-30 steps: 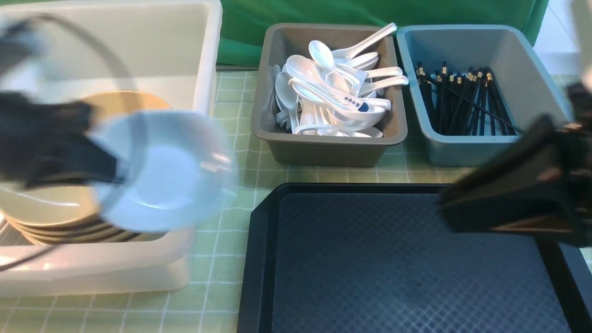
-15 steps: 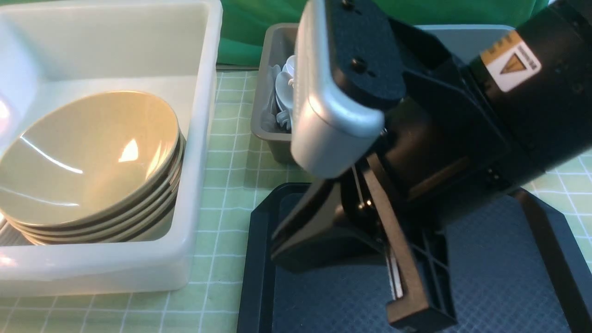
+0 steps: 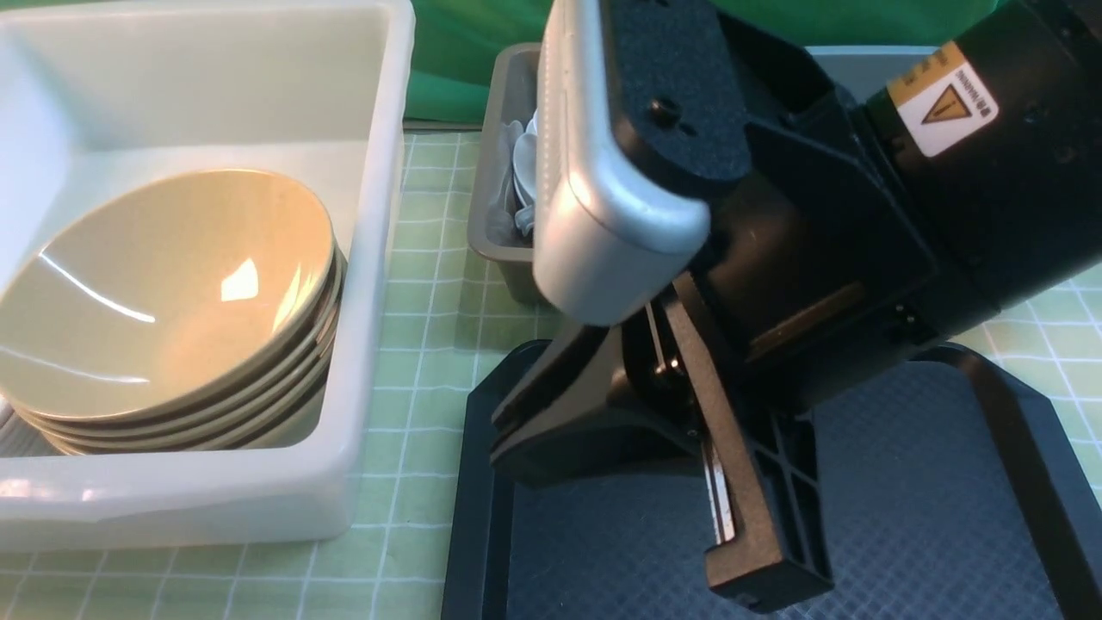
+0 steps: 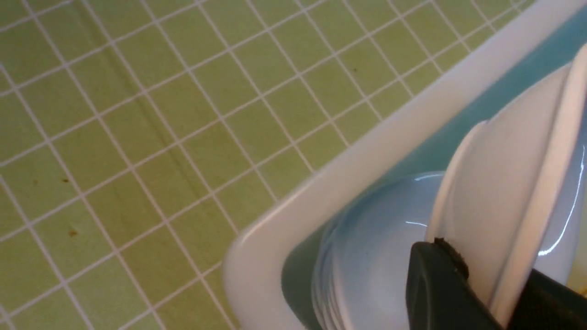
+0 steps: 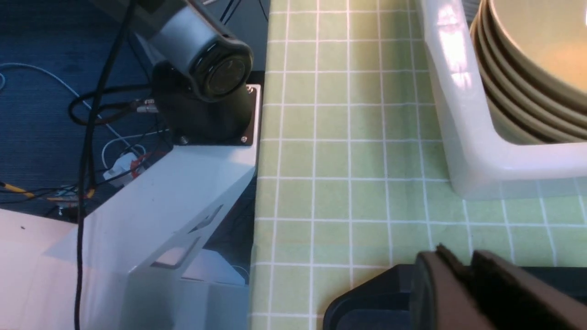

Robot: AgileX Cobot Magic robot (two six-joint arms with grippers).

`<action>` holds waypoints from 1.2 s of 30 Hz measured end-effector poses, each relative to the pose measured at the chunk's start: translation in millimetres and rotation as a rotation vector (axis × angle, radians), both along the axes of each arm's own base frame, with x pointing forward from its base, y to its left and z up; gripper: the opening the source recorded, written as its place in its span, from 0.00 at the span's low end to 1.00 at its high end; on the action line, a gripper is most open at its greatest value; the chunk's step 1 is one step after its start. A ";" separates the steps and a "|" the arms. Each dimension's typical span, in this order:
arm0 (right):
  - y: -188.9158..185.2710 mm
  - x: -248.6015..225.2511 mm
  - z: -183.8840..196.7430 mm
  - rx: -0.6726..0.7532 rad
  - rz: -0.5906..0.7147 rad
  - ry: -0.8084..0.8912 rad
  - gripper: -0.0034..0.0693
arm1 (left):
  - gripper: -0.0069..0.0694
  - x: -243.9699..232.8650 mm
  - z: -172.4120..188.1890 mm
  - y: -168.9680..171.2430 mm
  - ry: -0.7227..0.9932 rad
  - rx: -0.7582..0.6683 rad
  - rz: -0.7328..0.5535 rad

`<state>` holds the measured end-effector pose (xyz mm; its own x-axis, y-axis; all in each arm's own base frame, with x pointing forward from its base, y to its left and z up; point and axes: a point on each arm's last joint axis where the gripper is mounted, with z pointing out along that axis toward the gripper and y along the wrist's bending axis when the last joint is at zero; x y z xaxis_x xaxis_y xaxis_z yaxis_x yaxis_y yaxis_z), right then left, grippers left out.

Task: On green table put chopsticks spoon bowls plates into blue grey white boxes.
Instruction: 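Place the white bowl into the white bin with the other dishes with the left gripper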

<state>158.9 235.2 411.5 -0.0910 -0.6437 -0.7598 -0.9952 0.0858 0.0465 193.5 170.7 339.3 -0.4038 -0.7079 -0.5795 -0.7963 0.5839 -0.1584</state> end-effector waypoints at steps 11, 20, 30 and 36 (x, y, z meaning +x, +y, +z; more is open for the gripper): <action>0.3 0.6 0.4 0.006 -0.004 -0.005 0.19 | 0.11 16.5 -33.4 15.8 0.110 -0.086 0.015; 0.4 0.8 0.6 0.008 -0.002 -0.012 0.19 | 0.11 23.2 -44.2 16.3 0.134 -0.134 0.010; 0.9 1.6 1.2 0.016 -0.008 -0.019 0.21 | 0.26 30.8 -51.6 13.0 0.159 -0.155 -0.011; 1.3 2.4 1.7 0.023 -0.014 -0.024 0.21 | 0.49 32.1 -52.0 11.7 0.145 -0.179 -0.004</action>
